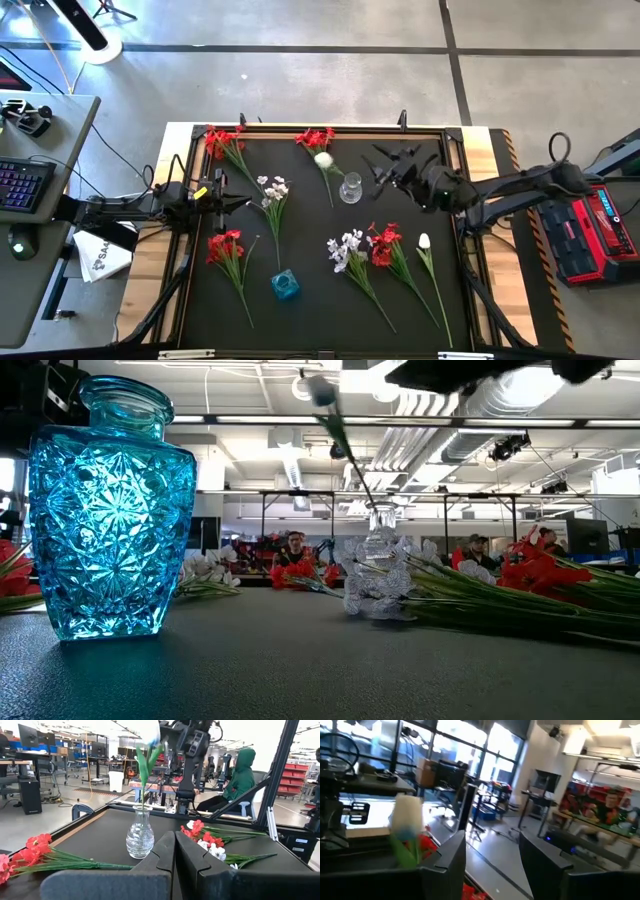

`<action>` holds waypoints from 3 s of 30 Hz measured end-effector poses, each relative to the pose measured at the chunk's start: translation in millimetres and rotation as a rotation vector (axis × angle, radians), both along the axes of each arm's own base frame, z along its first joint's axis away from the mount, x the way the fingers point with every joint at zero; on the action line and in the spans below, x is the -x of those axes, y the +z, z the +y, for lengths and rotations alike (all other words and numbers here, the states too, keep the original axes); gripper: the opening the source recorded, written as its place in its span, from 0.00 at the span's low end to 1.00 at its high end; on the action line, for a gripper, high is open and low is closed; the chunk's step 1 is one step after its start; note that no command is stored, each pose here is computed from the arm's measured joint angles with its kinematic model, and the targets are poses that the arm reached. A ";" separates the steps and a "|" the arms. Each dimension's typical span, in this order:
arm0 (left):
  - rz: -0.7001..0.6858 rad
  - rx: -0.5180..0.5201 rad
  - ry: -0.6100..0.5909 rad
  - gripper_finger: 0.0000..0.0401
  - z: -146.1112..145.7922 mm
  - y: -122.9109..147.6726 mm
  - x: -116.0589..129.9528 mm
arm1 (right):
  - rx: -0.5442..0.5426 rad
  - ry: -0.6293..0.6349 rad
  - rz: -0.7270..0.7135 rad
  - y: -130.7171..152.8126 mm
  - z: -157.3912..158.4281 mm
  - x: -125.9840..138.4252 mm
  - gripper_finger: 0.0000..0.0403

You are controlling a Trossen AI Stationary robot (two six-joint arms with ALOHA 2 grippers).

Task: Sort flowers into vase by color
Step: Put the red flowers into the blue vase

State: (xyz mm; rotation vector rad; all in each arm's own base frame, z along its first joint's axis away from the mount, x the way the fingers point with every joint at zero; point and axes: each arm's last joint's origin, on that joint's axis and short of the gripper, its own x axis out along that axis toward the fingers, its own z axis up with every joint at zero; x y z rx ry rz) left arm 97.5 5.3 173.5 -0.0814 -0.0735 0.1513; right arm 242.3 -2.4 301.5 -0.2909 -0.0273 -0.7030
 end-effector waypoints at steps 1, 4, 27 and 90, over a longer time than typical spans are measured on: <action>0.000 0.000 0.004 0.00 0.1 0.0 0.0 | -0.004 -0.013 0.011 4.7 4.5 0.7 0.39; 0.000 0.003 0.048 0.00 1.3 -0.1 0.2 | -0.012 -0.011 0.054 15.8 19.1 0.2 0.39; 0.442 0.219 0.714 0.00 13.9 57.5 -19.0 | -0.390 0.308 0.194 -103.4 110.8 -30.1 0.39; 0.927 0.851 1.104 0.22 154.9 -56.4 -45.4 | -0.310 0.350 0.091 -138.7 120.7 -58.0 0.39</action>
